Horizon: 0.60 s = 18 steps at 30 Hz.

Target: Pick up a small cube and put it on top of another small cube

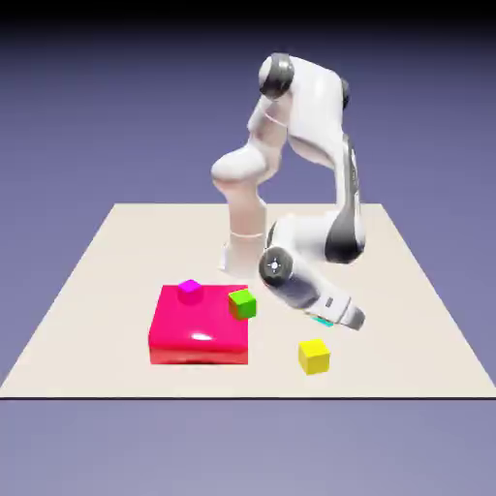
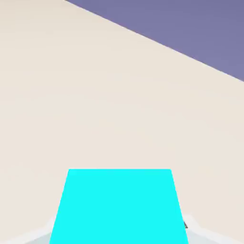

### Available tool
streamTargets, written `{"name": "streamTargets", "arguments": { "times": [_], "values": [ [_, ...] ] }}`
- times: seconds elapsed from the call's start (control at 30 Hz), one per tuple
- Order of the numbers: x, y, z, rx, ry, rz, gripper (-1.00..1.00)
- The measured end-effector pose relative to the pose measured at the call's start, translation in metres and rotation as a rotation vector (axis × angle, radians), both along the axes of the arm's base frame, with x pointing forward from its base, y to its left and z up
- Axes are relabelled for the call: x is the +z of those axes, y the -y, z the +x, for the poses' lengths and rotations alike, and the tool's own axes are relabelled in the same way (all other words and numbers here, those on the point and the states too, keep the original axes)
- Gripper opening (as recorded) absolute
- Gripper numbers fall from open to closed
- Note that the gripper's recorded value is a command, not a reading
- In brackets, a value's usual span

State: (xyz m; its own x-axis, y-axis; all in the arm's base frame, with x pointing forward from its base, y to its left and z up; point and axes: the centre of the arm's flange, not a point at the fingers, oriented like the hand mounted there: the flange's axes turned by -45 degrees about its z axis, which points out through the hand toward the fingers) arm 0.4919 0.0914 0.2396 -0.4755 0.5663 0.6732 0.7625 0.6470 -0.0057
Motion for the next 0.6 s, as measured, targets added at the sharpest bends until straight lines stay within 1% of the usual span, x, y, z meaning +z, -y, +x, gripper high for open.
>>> {"name": "streamTargets", "arguments": {
  "times": [0.17, 0.33, 0.6],
  "values": [
    [0.030, 0.067, -0.014, -0.214, 0.047, -0.026, -1.00],
    [0.046, 0.133, -0.040, -0.441, 0.071, -0.030, -1.00],
    [0.049, 0.193, -0.095, -0.746, 0.072, 0.014, -1.00]
  ]
}}
